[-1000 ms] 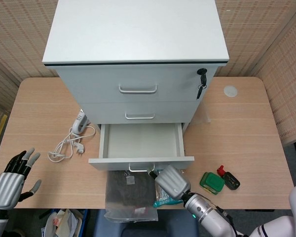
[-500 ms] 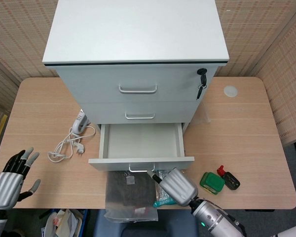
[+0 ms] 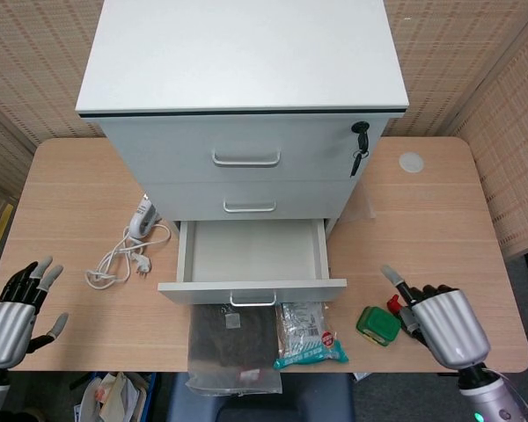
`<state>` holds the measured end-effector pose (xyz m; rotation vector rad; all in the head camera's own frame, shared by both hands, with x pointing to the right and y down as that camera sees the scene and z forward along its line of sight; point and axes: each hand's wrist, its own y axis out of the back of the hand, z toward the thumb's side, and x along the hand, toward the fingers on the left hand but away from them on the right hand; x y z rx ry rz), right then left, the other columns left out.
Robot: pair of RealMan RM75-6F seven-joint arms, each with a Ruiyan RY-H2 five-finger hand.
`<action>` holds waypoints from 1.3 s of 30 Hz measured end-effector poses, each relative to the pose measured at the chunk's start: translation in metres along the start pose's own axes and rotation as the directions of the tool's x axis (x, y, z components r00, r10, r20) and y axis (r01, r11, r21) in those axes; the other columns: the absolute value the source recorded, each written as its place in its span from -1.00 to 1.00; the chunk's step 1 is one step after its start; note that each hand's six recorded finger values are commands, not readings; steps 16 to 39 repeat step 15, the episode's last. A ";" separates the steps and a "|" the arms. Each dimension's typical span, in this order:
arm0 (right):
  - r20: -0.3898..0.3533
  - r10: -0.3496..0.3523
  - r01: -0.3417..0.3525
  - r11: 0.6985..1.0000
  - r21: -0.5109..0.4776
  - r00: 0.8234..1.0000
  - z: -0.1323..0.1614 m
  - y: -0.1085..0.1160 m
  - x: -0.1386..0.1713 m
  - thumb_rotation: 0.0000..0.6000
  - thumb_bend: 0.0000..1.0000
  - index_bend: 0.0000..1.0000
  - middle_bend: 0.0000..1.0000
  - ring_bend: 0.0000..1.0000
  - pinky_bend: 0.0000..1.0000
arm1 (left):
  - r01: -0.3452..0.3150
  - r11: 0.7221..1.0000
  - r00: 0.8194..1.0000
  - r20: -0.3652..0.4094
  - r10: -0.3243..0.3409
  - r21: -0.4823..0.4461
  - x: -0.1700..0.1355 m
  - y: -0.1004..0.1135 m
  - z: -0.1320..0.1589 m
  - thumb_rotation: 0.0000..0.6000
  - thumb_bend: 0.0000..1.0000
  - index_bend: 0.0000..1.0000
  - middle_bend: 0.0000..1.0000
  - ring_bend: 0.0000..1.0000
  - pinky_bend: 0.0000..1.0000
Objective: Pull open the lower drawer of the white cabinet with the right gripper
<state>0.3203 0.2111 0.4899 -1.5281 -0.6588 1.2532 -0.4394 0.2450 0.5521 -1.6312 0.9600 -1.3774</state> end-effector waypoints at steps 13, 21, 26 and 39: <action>0.276 0.096 -0.083 0.995 -0.057 0.956 -0.094 -0.057 0.040 1.00 -0.55 -0.73 -0.59 -0.63 -0.28 | -0.014 1.000 1.000 0.003 0.014 -0.004 0.007 -0.004 0.006 1.00 -0.35 -0.82 -1.00 -0.94 -0.78; 0.293 0.106 -0.087 0.993 -0.077 0.950 -0.097 -0.064 0.043 1.00 -0.55 -0.73 -0.59 -0.63 -0.28 | -0.014 1.000 1.000 0.003 0.014 -0.003 0.007 -0.004 0.007 1.00 -0.35 -0.82 -1.00 -0.94 -0.78; 0.293 0.106 -0.087 0.993 -0.077 0.950 -0.097 -0.064 0.043 1.00 -0.55 -0.73 -0.59 -0.63 -0.28 | -0.014 1.000 1.000 0.003 0.014 -0.003 0.007 -0.004 0.007 1.00 -0.35 -0.82 -1.00 -0.94 -0.78; 0.293 0.106 -0.087 0.993 -0.077 0.950 -0.097 -0.064 0.043 1.00 -0.55 -0.73 -0.59 -0.63 -0.28 | -0.014 1.000 1.000 0.003 0.014 -0.003 0.007 -0.004 0.007 1.00 -0.35 -0.82 -1.00 -0.94 -0.78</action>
